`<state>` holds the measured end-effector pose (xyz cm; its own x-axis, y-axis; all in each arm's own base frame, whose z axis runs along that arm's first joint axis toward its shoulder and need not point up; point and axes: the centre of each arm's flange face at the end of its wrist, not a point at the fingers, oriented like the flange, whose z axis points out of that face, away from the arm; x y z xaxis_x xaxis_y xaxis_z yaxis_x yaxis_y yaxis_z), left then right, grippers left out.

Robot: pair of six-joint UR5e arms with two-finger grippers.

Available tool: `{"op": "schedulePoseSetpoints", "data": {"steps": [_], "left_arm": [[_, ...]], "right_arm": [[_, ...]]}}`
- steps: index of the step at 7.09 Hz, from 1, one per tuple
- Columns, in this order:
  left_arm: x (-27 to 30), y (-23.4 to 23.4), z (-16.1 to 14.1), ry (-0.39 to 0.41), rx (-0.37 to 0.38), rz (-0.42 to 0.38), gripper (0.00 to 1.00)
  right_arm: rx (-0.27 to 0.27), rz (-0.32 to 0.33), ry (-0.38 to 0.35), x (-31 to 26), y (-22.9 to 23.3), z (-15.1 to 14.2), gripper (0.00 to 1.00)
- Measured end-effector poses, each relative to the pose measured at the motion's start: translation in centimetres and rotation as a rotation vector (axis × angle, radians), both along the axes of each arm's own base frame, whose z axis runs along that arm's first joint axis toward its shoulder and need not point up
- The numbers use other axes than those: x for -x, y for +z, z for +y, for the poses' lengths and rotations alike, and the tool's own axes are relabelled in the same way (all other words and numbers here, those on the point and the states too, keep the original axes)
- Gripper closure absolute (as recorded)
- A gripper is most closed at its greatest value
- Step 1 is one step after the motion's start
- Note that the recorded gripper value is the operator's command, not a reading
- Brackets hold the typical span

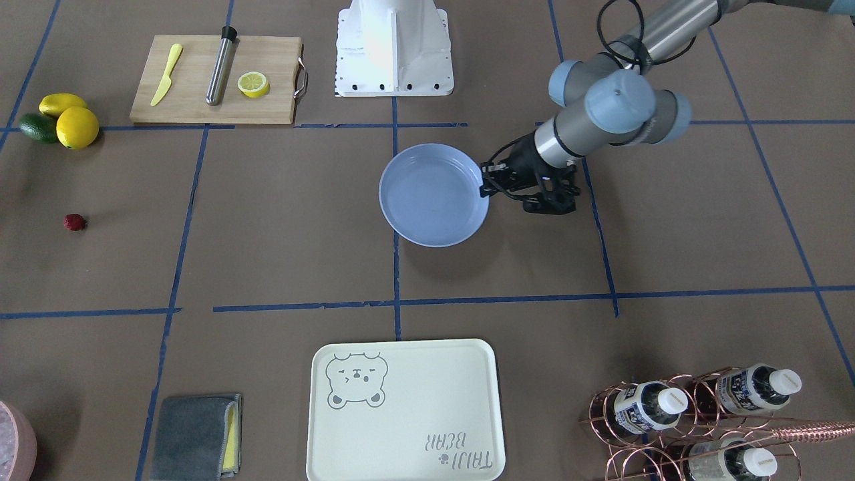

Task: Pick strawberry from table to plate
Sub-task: 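Slide the light blue plate with the left gripper toward the table center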

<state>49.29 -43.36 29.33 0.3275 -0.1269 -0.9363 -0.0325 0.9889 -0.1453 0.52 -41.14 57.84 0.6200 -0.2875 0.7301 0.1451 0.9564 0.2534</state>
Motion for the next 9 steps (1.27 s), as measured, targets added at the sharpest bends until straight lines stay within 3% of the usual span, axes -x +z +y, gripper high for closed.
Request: {"op": "schedulePoseSetpoints", "data": {"steps": [3,9], "left_arm": [[-6.4,-1.1,3.2,-0.041,-0.014,-0.032,1.00],[-6.0,-0.2,3.1,-0.057,-0.010,-0.049,1.00]], "right_arm": [[-0.002,0.000,-0.004,0.2,-0.1,0.0,0.00],[-0.008,-0.001,-0.005,0.3,-0.4,-0.1,0.00]]}}
